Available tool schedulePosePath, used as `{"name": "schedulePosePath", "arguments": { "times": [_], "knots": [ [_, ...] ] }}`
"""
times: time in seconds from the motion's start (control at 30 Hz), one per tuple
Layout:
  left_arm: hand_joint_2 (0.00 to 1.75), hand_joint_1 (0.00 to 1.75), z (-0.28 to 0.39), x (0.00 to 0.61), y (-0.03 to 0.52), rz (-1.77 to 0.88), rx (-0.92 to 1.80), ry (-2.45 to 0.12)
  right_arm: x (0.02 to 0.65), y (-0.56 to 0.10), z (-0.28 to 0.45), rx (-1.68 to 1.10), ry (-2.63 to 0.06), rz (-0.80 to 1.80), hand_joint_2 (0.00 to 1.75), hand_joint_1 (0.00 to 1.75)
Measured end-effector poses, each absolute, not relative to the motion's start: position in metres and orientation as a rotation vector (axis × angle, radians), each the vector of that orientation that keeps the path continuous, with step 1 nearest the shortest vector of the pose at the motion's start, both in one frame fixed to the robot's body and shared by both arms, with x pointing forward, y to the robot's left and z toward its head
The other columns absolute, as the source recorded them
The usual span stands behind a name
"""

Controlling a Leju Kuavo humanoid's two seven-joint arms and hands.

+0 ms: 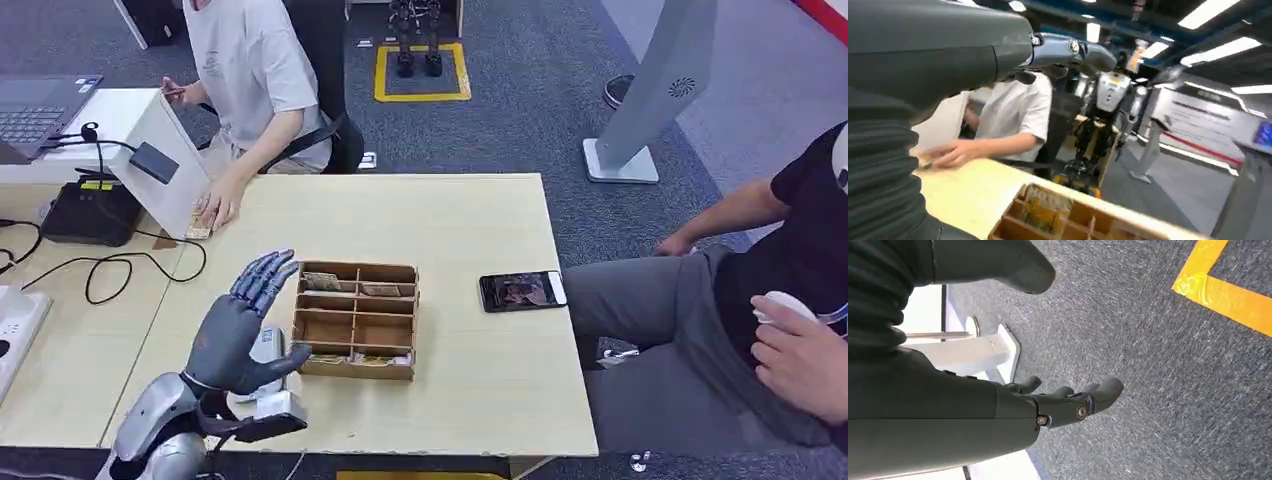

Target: Pass the card to the sensor for recognition and then transmit it.

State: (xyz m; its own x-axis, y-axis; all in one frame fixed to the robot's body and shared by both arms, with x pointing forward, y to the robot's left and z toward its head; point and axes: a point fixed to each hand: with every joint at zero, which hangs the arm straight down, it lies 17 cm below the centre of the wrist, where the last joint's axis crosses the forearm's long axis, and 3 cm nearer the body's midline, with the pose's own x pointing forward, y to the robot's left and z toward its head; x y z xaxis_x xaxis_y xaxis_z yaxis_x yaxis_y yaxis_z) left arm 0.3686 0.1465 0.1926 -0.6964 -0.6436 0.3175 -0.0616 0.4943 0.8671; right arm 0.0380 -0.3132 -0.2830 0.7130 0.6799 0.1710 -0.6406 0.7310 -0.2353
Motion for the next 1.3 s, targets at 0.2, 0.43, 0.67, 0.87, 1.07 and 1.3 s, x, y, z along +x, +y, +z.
{"name": "schedulePosePath", "arguments": {
  "times": [0.2, 0.43, 0.67, 0.87, 1.07, 1.3],
  "knots": [
    [1.75, 0.00, 0.179, 0.344, 0.110, -1.266, 0.490, -2.116, 0.038, -0.315, -0.283, -0.168, -0.242, 0.741, 1.75, 0.00],
    [1.75, 0.00, 0.166, 0.332, 0.087, -1.360, 0.503, -2.090, 0.037, -0.317, -0.284, -0.174, -0.233, 0.738, 1.75, 0.00],
    [1.75, 0.00, 0.143, 0.346, 0.092, -1.446, 0.653, -1.989, 0.039, -0.316, -0.283, -0.171, -0.241, 0.744, 1.75, 0.00],
    [1.75, 0.00, 0.122, 0.357, 0.104, -1.463, 0.725, -1.914, 0.041, -0.315, -0.283, -0.169, -0.251, 0.752, 1.75, 0.00],
    [1.75, 0.00, 0.104, 0.362, 0.114, -1.478, 0.740, -1.853, 0.042, -0.315, -0.283, -0.169, -0.252, 0.753, 1.75, 0.00],
    [1.75, 0.00, 0.093, 0.364, 0.119, -1.490, 0.742, -1.822, 0.042, -0.315, -0.283, -0.169, -0.252, 0.753, 1.75, 0.00]
  ]
}}
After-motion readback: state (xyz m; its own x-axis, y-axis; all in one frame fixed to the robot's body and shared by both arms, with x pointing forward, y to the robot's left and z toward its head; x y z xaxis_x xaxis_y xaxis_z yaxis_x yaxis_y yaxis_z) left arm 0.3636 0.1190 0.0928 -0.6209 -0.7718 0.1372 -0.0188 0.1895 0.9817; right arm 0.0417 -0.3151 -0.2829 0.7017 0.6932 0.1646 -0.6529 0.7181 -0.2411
